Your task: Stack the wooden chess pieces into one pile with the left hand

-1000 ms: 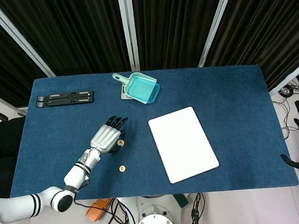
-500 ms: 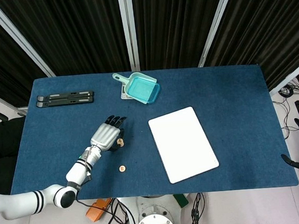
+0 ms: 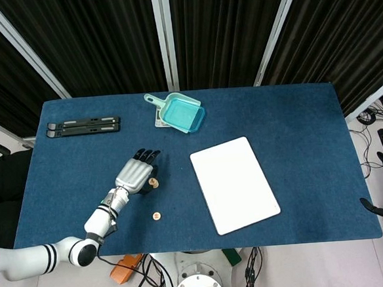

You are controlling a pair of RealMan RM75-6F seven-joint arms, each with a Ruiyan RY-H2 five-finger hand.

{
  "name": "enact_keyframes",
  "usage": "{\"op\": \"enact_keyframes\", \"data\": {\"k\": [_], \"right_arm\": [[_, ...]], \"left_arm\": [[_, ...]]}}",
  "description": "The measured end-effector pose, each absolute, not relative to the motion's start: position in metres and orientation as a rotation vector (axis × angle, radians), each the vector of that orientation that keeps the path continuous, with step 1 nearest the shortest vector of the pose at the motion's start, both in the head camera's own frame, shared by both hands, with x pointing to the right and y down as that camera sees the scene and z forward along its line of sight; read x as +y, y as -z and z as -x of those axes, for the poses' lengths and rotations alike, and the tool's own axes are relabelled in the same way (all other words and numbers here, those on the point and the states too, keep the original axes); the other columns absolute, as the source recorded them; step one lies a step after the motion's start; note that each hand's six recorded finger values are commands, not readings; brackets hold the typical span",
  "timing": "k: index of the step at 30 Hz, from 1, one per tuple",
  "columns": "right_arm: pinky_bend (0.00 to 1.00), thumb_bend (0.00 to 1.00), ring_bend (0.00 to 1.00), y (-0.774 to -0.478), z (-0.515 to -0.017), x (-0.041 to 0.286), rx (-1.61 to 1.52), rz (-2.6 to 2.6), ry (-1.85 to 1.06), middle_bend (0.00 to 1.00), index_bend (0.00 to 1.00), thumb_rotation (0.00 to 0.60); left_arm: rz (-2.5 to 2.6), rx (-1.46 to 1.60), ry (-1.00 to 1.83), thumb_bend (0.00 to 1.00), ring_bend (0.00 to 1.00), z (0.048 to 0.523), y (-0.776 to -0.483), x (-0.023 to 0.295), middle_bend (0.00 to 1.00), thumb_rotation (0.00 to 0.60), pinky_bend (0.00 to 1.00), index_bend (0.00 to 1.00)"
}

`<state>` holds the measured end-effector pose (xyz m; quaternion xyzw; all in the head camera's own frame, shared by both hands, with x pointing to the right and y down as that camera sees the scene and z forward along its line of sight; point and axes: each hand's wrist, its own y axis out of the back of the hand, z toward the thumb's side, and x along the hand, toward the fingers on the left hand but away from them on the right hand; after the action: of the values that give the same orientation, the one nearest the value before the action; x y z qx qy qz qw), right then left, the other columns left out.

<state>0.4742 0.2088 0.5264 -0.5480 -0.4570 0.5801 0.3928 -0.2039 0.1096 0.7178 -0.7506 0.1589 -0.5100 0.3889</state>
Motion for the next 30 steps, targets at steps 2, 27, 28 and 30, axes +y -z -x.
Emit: {"op": "enact_keyframes", "data": {"k": [2,27,28,30], "right_arm": [[0.04,0.19,0.00,-0.526,-0.474,0.209,-1.159,1.391,-1.472,0.04,0.00,0.600],[0.04,0.19,0.00,-0.526,-0.473,0.208,-1.161,1.391,-1.470,0.04,0.00,0.600],[0.04,0.19,0.00,-0.525,-0.473,0.208,-1.161,1.391,-1.468,0.04,0.00,0.600],[0.04,0.19,0.00,-0.525,-0.473,0.207,-1.160,1.390,-1.466,0.04,0.00,0.600]], "left_arm": [[1.907,0.405,1.298,0.32,0.00,0.204,-0.718,0.109,0.00,0.600,0.00,0.45],[1.920,0.422,1.266,0.29,0.00,0.202,-0.707,0.113,0.00,0.600,0.00,0.43],[1.921,0.429,1.263,0.28,0.00,0.203,-0.705,0.113,0.00,0.600,0.00,0.43],[1.920,0.443,1.252,0.24,0.00,0.205,-0.700,0.114,0.00,0.600,0.00,0.43]]}}
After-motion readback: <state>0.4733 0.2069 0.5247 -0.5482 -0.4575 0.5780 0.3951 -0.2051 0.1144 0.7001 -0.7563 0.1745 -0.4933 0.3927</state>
